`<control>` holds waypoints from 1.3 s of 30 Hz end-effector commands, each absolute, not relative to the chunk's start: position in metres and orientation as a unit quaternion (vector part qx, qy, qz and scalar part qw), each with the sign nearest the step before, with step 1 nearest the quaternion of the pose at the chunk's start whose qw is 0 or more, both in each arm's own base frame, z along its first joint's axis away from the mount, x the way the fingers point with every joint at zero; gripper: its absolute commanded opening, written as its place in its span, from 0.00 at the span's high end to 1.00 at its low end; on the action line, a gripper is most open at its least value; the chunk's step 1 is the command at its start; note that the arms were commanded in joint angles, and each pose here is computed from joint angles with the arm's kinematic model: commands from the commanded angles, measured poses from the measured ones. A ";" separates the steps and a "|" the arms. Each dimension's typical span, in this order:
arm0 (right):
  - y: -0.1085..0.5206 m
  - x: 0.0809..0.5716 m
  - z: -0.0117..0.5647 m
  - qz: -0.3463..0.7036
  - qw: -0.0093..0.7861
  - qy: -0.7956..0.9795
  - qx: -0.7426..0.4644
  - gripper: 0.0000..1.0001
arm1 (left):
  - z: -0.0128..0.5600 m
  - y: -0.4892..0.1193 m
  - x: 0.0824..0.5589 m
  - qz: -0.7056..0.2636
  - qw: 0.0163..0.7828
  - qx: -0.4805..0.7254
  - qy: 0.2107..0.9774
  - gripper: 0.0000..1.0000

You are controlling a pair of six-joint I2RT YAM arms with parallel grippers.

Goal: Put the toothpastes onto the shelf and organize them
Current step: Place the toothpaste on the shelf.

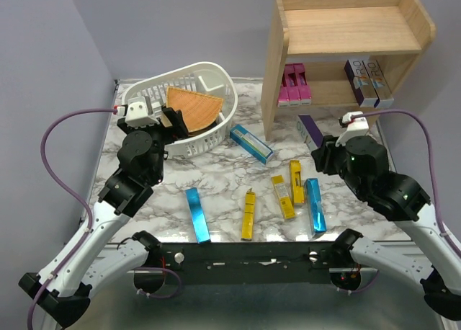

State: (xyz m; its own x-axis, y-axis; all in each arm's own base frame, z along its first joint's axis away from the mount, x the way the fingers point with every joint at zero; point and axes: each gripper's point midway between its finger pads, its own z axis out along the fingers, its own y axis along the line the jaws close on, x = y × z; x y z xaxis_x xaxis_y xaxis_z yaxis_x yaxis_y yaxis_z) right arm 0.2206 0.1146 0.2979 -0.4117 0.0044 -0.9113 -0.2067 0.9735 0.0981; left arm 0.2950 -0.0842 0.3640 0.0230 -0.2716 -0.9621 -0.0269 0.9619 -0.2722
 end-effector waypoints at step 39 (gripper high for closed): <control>0.004 0.390 0.303 0.413 0.593 0.623 0.300 0.78 | 0.343 -0.103 0.304 -0.120 0.690 -0.069 0.710 0.01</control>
